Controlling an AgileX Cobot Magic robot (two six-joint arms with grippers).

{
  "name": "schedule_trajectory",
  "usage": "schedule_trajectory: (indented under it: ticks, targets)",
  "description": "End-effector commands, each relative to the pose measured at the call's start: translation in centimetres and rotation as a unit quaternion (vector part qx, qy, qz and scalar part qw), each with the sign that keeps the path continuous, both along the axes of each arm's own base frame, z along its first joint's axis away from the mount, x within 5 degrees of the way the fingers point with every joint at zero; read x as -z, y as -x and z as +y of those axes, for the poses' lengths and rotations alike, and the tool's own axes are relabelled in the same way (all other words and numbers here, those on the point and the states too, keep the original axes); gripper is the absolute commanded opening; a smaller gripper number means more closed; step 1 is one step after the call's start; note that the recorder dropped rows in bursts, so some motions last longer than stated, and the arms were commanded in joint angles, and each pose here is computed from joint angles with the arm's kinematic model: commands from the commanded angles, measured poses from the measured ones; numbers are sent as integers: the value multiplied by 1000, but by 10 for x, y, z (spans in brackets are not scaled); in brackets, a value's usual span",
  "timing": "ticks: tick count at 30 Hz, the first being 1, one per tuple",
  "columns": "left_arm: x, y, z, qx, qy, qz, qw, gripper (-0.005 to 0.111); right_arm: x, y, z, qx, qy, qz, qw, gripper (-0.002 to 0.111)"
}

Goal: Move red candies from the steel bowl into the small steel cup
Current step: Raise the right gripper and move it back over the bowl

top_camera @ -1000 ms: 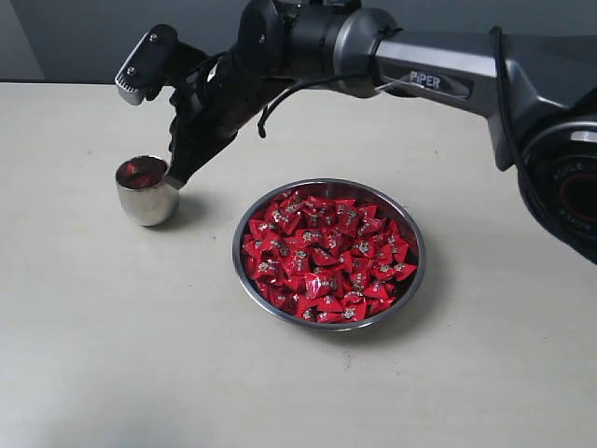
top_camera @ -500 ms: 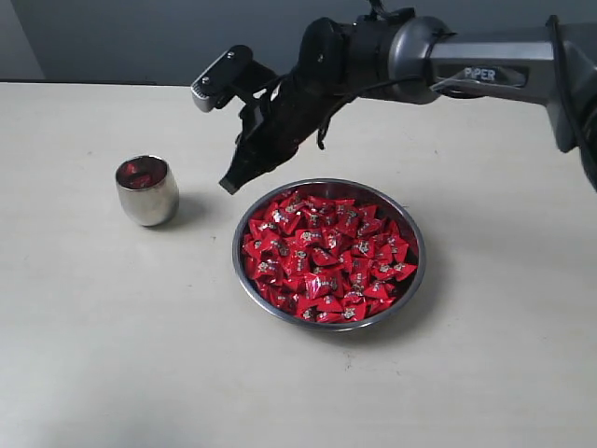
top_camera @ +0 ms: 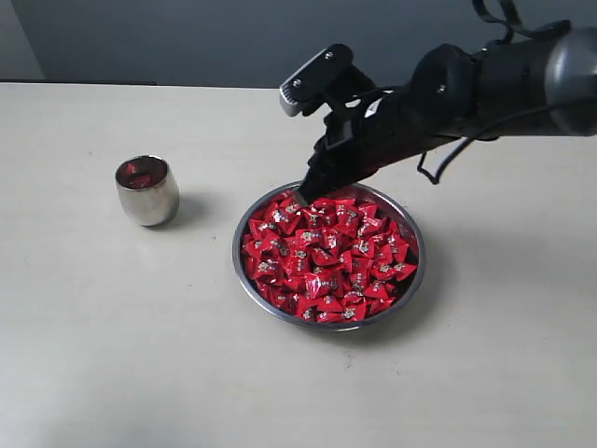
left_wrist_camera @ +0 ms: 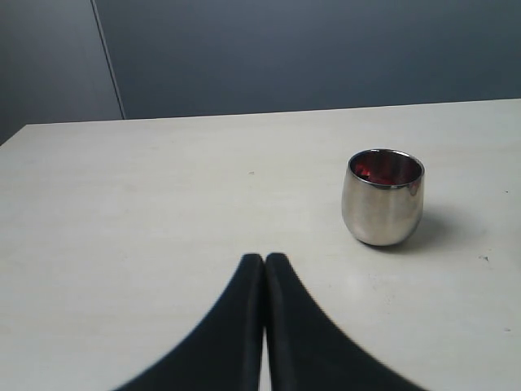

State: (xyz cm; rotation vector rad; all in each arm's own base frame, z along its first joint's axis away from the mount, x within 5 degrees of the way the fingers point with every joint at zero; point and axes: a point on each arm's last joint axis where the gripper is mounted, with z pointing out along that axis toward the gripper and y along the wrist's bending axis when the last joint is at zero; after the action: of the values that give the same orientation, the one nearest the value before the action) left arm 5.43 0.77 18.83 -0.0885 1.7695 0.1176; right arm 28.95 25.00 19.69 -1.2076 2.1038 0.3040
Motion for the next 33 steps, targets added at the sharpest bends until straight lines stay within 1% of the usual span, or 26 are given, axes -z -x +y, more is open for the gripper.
schedule_trajectory:
  ticks: [1, 7, 8, 13, 15, 18, 26, 33]
  targets:
    - [1, 0, 0, 0, 2, -1, 1000, 0, -7, 14, -22, 31, -18, -11, 999, -1]
    - [1, 0, 0, 0, 2, -1, 1000, 0, -1, 36, -37, 42, -16, 25, 999, -1]
    - [1, 0, 0, 0, 2, -1, 1000, 0, 1, 37, -42, 53, -18, 26, 998, -1]
    - [1, 0, 0, 0, 2, -1, 1000, 0, 11, 36, -75, 152, -46, 14, 987, -1]
    - [1, 0, 0, 0, 2, -1, 1000, 0, 15, 35, -84, 165, -41, 24, 985, -1]
    - [1, 0, 0, 0, 2, -1, 1000, 0, 17, 36, -86, 173, -45, 43, 983, -1]
    - [1, 0, 0, 0, 2, -1, 1000, 0, 22, 36, -85, 176, -41, 50, 982, -1]
    - [1, 0, 0, 0, 2, -1, 1000, 0, 40, 31, -84, 184, -24, 63, 981, -1]
